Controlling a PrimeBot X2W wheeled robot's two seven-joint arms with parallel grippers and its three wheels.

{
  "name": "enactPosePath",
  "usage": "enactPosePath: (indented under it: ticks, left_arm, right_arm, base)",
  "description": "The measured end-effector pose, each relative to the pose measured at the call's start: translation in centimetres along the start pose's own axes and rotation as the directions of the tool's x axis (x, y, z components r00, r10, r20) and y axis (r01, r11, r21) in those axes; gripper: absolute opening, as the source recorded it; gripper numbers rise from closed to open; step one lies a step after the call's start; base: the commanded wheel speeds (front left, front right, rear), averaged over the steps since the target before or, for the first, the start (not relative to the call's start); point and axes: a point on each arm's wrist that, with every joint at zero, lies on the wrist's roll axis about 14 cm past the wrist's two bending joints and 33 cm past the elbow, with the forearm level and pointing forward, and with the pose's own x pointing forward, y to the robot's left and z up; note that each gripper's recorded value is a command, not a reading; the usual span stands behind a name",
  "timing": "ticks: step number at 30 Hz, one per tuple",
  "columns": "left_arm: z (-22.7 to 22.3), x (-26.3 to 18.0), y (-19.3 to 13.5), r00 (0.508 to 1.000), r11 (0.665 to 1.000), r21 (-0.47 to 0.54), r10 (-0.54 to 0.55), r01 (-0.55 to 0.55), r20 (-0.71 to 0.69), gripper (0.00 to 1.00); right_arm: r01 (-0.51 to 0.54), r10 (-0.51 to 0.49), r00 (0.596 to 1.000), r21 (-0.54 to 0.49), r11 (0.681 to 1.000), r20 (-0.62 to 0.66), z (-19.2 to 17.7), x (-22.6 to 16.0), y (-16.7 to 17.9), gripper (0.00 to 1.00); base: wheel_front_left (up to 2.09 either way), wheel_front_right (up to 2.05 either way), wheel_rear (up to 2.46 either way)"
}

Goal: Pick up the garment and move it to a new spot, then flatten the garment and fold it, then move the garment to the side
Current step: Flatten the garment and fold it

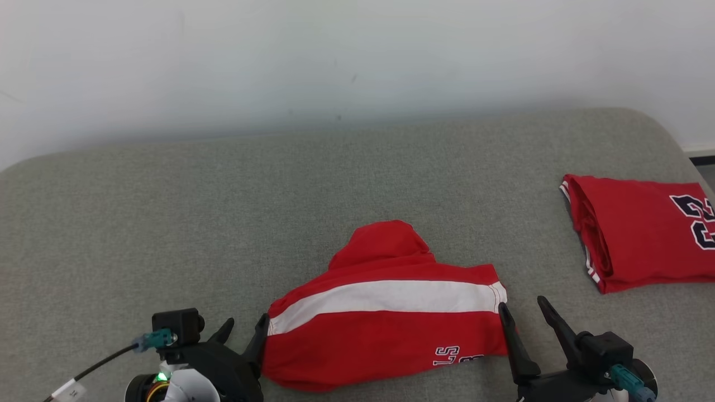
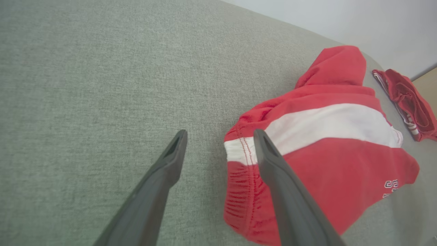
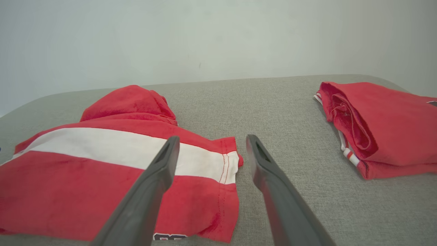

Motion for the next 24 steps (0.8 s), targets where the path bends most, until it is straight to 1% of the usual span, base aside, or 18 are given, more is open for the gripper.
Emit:
enactPosePath:
  ticks: [4, 9, 15, 18, 20, 21, 23, 24]
  left_arm:
    - [-0.1, 0.8, 0.3, 0.999, 1.0, 0.002, 0.025, -0.025, -0.04, 1.0]
    - [-1.5, 1.4, 0.0, 0.992, 1.0, -0.002, 0.031, -0.031, -0.122, 1.0]
    - [-3.2, 1.1, 0.0, 0.979, 0.999, -0.016, 0.031, -0.035, -0.201, 1.0]
    - [-3.2, 0.8, -0.1, 0.978, 0.999, -0.021, 0.028, -0.033, -0.208, 1.0]
    - [-3.3, 0.6, 0.1, 0.974, 0.999, -0.026, 0.033, -0.04, -0.225, 0.81]
    - [-3.4, 0.6, 0.0, 0.972, 0.999, -0.033, 0.03, -0.038, -0.231, 0.8]
    - [-3.8, 0.5, -0.1, 0.967, 0.998, -0.042, 0.03, -0.042, -0.255, 0.85]
    - [-4.0, 0.6, -0.2, 0.965, 0.998, -0.042, 0.029, -0.041, -0.26, 0.93]
  right_arm:
    - [0.008, -0.008, 1.0, -0.003, 1.0, -0.011, -0.5, 0.1, -0.4, 1.0]
    - [0.021, -0.021, 0.999, -0.003, 1.0, -0.024, -1.0, 0.3, -1.0, 1.0]
    - [0.034, -0.035, 0.999, -0.006, 0.999, -0.024, -1.1, 0.5, -1.6, 1.0]
    - [0.038, -0.038, 0.999, -0.009, 0.999, -0.018, -0.9, 0.6, -1.7, 1.0]
    - [0.036, -0.036, 0.999, -0.012, 0.999, -0.019, -1.0, 0.7, -1.7, 1.0]
    - [0.035, -0.035, 0.999, -0.011, 0.999, -0.02, -1.0, 0.7, -1.6, 1.0]
    - [0.033, -0.033, 0.999, -0.01, 0.999, -0.022, -1.1, 0.8, -1.5, 1.0]
    - [0.031, -0.031, 0.999, -0.01, 0.999, -0.022, -1.1, 0.8, -1.4, 1.0]
  base:
    - [0.0, 0.0, 0.0]
    - [0.0, 0.0, 0.0]
    - [0.0, 0.0, 0.0]
    - [0.0, 0.0, 0.0]
    - [0.0, 0.0, 0.0]
    - [0.0, 0.0, 0.0]
    - [0.0, 0.0, 0.0]
    - [0.0, 0.0, 0.0]
